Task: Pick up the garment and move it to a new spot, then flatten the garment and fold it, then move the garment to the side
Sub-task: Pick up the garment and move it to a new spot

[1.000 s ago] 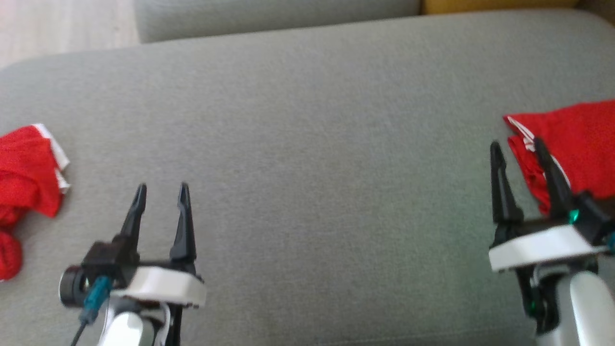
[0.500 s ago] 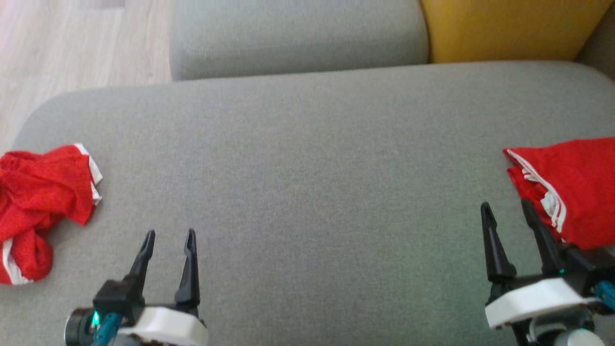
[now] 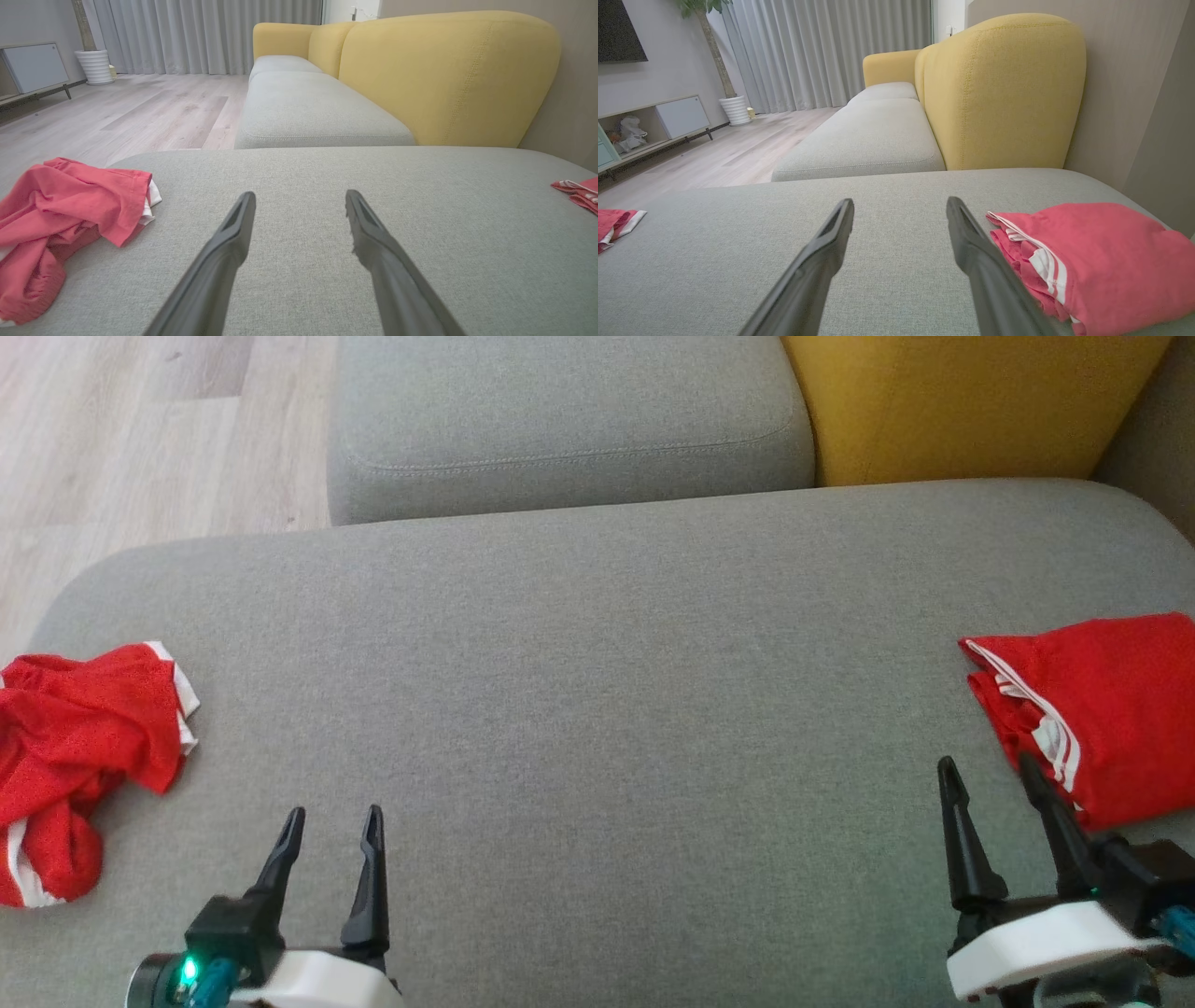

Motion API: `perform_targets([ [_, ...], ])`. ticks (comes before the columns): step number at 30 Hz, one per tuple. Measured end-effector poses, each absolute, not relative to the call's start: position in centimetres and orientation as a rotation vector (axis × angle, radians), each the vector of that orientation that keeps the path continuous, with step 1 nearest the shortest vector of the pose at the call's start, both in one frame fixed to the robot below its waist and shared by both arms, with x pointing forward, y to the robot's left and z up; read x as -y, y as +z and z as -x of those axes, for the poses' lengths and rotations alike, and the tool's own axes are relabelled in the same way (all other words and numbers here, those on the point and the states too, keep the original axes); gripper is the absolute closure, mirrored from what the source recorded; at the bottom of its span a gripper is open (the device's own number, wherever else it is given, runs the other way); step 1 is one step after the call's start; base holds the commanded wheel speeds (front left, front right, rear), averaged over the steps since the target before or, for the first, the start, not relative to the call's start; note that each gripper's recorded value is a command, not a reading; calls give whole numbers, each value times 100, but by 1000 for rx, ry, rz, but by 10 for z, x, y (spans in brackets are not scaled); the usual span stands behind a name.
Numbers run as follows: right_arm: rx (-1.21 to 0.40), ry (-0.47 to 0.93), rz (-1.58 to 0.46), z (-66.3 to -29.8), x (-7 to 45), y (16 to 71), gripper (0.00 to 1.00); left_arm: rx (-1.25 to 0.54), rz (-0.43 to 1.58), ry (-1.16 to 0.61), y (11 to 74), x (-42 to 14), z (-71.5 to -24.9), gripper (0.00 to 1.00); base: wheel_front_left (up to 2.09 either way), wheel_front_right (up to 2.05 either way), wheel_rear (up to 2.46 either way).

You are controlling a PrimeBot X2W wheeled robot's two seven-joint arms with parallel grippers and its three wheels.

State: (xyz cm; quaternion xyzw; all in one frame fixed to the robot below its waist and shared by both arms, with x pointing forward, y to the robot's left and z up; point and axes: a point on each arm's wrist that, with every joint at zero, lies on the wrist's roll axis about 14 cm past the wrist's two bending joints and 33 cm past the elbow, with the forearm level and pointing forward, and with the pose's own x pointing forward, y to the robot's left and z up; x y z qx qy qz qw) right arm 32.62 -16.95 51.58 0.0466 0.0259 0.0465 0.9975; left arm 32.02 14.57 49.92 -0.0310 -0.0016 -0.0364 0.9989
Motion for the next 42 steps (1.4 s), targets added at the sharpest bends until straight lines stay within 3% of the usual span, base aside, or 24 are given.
perform_targets([
  [24, -58, 121, -108, -333, 161, 514, 0, 8, 56, -26, 502, -157, -316, 0, 0, 0, 0],
  [42, -14, 495, -101, -364, 42, 537, 0, 96, 51, 334, 520, -253, -254, 0, 0, 0, 0],
])
